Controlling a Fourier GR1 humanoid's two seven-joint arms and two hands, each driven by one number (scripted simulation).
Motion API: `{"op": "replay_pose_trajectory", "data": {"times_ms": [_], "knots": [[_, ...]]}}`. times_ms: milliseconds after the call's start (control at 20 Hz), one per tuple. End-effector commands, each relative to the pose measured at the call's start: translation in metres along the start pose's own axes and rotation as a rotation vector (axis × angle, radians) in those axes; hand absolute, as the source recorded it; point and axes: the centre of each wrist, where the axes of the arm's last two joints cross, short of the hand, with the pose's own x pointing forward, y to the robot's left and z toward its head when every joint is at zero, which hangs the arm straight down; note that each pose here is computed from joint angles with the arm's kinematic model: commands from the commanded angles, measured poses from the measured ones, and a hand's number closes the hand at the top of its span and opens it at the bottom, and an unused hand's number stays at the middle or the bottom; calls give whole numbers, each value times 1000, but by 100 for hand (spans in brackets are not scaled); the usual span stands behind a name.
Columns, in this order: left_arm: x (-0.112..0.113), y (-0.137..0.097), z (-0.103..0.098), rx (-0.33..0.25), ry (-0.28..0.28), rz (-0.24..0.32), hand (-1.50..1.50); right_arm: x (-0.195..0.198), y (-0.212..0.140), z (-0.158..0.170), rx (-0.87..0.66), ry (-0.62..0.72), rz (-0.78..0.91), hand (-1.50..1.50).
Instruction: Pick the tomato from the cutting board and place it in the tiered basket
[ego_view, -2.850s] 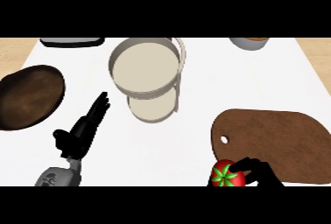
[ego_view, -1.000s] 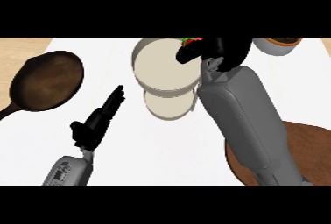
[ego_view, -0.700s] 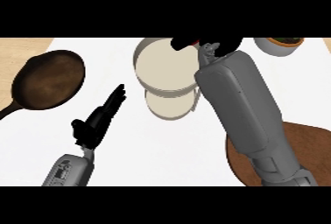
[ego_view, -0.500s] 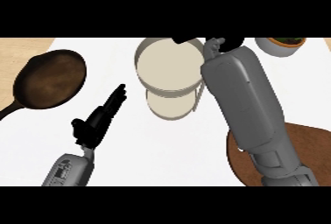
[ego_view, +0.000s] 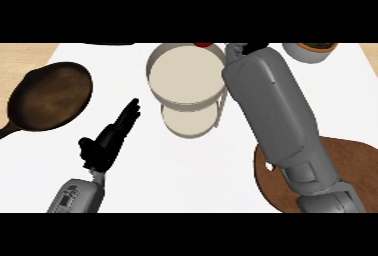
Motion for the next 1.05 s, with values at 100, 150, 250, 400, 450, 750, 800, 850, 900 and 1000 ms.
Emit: {"op": "replay_pose_trajectory", "data": {"times_ms": [100, 150, 250, 400, 450, 750, 800, 850, 900, 1000], "knots": [[-10, 7, 10, 72, 31, -1, 0, 2, -4, -14, -298, 67, -91, -150], [-11, 19, 16, 85, 34, 4, 0, 10, -19, -22, -350, 56, -111, -150], [-14, 25, 23, 99, 32, -4, 0, 1, -18, -19, -402, 35, -152, -150], [-15, 17, 25, 114, 41, 13, 0, 5, -29, -10, -472, -23, -208, -150], [-17, 18, 26, 135, 53, 17, 0, 2, -36, -6, -479, -45, -226, -150], [-25, 33, 42, 158, 66, 26, 0, -32, -81, 2, -537, -57, -285, -150], [-19, 39, 38, 157, 59, 14, 0, -36, -91, 6, -546, -53, -294, -150], [-20, 39, 37, 177, 71, 8, 0, -41, -97, 9, -546, -51, -276, -150], [-22, 35, 40, 171, 69, 22, 0, -52, -103, 13, -537, -45, -275, -150], [-30, 33, 43, 171, 82, 17, 0, -61, -111, 26, -497, -39, -244, -150]]}}
